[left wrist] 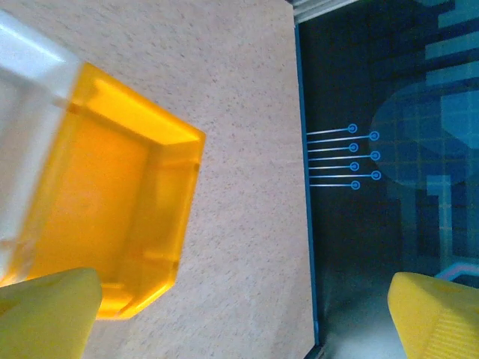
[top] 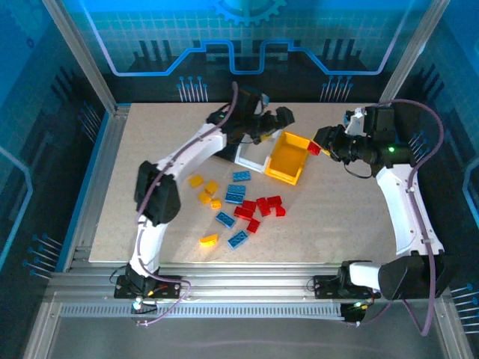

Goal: Sort the legos into containers by color

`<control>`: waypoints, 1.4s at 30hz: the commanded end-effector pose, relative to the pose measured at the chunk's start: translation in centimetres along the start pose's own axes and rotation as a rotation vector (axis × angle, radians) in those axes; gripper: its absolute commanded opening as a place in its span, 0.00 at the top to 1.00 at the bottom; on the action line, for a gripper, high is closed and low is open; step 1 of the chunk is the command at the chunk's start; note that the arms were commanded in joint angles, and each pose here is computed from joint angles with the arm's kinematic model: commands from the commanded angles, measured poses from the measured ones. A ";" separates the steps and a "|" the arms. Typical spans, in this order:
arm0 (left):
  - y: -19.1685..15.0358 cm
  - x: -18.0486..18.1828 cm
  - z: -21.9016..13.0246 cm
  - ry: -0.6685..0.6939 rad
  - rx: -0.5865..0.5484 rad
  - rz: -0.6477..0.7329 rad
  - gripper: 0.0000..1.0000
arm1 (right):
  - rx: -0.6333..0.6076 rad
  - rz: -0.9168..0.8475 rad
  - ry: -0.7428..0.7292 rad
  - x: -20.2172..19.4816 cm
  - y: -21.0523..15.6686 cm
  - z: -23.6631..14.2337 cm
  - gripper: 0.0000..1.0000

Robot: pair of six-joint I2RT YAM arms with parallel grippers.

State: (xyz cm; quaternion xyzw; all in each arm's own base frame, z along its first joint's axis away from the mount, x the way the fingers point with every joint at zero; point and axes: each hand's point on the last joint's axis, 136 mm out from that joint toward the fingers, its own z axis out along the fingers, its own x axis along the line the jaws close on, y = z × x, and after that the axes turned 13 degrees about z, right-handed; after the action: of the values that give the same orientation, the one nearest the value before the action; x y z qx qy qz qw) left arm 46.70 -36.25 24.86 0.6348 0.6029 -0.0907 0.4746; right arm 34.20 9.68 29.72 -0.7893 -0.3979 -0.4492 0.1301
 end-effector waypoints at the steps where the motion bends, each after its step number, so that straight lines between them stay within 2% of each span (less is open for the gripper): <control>1: -0.9 4.3 -6.1 0.145 -0.008 0.028 0.01 | 0.036 0.032 -0.100 -1.5 0.1 2.2 0.65; 6: -3.7 11.1 -13.6 0.292 0.014 -0.006 0.01 | 0.128 -0.022 -0.267 -3.1 -0.2 7.4 0.65; 9: -6.5 13.3 -16.8 0.369 0.050 0.050 0.01 | 0.186 -0.065 -0.384 -4.5 -0.4 10.9 0.65; 14: -12.2 16.3 -19.2 0.473 0.178 0.065 0.01 | 0.235 -0.121 -0.540 -7.1 0.1 15.5 0.66; 20: -16.0 18.8 -20.7 0.517 0.221 -0.005 0.01 | 0.267 -0.137 -0.610 -9.0 0.6 18.8 0.63; 26: -17.2 21.4 -21.4 0.558 0.228 -0.087 0.01 | 0.284 -0.166 -0.650 -9.8 0.6 19.6 0.55; 34: -16.2 23.6 -20.6 0.578 0.227 -0.172 0.01 | 0.261 -0.237 -0.628 -7.8 0.4 17.2 0.41; 37: -15.3 24.5 -20.5 0.607 0.213 -0.188 0.01 | 0.277 -0.304 -0.608 -6.4 -1.4 16.2 0.39; 42: -12.7 27.3 -19.9 0.694 0.218 -0.212 0.01 | 0.338 -0.406 -0.580 -5.3 -6.4 15.4 0.37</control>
State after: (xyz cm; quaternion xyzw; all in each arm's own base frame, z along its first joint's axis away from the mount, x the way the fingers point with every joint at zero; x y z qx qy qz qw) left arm 31.36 -7.35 10.31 0.6208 0.7649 -0.0106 0.1717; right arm 39.99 18.24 14.79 -0.7819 -0.6021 -0.1545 0.0466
